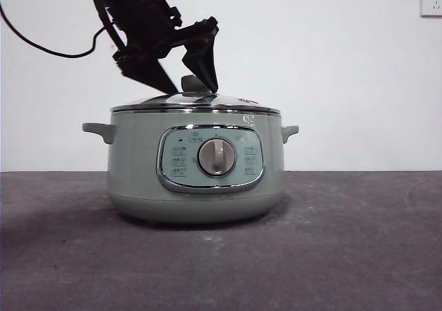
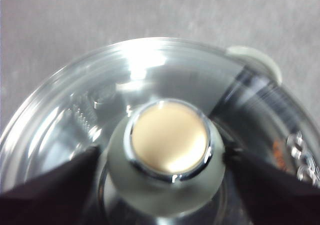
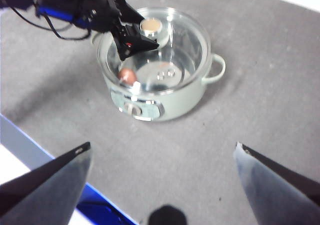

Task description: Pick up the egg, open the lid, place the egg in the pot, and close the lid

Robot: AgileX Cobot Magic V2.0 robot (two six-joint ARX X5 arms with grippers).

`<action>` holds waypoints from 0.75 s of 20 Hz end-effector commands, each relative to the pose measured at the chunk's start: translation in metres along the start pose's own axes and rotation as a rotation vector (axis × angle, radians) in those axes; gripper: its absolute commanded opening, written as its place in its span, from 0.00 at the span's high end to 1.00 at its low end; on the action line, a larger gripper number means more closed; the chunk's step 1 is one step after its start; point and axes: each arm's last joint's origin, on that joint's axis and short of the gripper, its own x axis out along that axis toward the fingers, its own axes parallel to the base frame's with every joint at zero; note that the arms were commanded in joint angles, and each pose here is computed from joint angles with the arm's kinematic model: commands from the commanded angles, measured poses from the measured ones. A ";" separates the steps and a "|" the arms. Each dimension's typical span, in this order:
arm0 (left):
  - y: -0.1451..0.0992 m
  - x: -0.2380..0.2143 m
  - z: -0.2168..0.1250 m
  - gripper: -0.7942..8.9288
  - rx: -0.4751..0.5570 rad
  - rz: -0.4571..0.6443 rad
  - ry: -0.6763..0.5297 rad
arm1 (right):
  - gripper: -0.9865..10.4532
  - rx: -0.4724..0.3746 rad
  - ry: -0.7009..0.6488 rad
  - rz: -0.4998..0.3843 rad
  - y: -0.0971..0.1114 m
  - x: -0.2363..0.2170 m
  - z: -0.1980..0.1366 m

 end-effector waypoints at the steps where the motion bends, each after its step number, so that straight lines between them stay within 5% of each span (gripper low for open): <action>1: 0.001 -0.011 0.002 0.33 0.002 0.005 -0.007 | 0.50 0.009 0.005 0.018 0.001 0.000 -0.001; 6: -0.003 -0.064 0.012 0.33 0.005 -0.005 -0.049 | 0.50 0.010 0.014 0.106 0.003 0.000 -0.001; 10: -0.011 -0.131 0.011 0.34 0.004 -0.110 -0.077 | 0.50 0.011 0.041 0.109 0.003 0.001 -0.003; 15: -0.020 -0.211 -0.008 0.35 -0.036 -0.268 -0.095 | 0.51 0.015 0.050 0.235 0.007 0.003 -0.002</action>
